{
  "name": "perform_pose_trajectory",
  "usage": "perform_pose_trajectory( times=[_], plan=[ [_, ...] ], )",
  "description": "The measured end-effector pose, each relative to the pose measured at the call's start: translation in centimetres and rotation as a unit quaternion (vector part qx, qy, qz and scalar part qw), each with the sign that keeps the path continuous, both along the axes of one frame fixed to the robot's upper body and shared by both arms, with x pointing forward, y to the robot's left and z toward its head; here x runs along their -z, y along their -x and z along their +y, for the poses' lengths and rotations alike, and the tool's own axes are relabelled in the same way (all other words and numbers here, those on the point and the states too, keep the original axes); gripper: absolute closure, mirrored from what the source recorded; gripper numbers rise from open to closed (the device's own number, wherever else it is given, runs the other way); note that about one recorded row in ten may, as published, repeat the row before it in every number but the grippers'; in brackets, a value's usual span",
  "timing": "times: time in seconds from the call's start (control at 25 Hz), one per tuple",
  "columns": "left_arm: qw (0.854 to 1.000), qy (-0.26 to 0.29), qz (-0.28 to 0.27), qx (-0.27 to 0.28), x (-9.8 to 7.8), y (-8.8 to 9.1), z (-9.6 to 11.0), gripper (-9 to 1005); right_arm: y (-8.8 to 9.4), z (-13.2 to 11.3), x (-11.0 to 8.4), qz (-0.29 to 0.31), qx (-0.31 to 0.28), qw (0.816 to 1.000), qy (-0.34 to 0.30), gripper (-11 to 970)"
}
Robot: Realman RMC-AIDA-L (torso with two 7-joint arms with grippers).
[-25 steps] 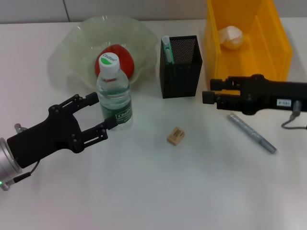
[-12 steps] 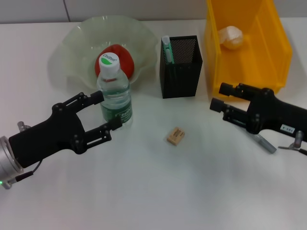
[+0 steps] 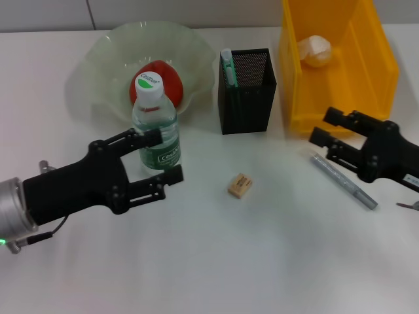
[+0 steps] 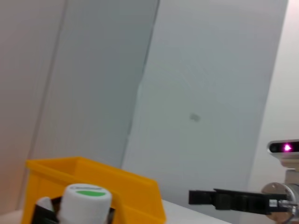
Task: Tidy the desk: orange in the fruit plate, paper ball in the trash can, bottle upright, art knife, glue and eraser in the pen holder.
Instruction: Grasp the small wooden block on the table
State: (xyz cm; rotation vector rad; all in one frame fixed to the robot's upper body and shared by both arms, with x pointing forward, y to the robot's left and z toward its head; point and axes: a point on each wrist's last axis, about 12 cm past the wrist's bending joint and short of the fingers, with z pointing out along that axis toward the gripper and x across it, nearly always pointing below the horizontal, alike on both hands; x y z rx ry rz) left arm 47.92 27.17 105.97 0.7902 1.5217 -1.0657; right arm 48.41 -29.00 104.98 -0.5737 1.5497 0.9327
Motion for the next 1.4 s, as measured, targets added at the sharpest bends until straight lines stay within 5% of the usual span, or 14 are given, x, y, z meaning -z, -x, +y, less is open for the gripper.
perform_pose_trajectory(
  times=[0.28, 0.44, 0.72, 0.96, 1.16, 1.4],
  plan=[
    [0.996, -0.04, 0.053, 0.066, -2.4, -2.1, -2.6, 200, 0.8, -1.5, 0.3, -0.001, 0.041, 0.999, -0.006, 394],
    [0.986, -0.11, 0.07, 0.107, -5.1, -3.3, -4.8, 200, 1.0, -1.8, 0.6, 0.008, 0.054, 0.999, -0.005, 394],
    [0.969, -0.207, 0.09, 0.098, -7.5, -4.0, -6.9, 200, 0.9, -1.6, 1.2, 0.025, 0.064, 0.998, -0.002, 394],
    [0.926, -0.356, 0.105, 0.071, -9.5, -4.0, -10.4, 200, 0.5, -1.1, 1.5, 0.033, 0.065, 0.997, -0.001, 395],
    [0.91, -0.397, 0.106, 0.055, -10.3, -4.1, -12.3, 200, 0.0, -0.9, 1.5, 0.035, 0.064, 0.997, 0.004, 395],
    [0.908, -0.4, 0.121, 0.039, -10.8, -4.6, -13.0, 200, -0.4, -0.5, 1.7, 0.042, 0.064, 0.997, 0.005, 395]
  ],
)
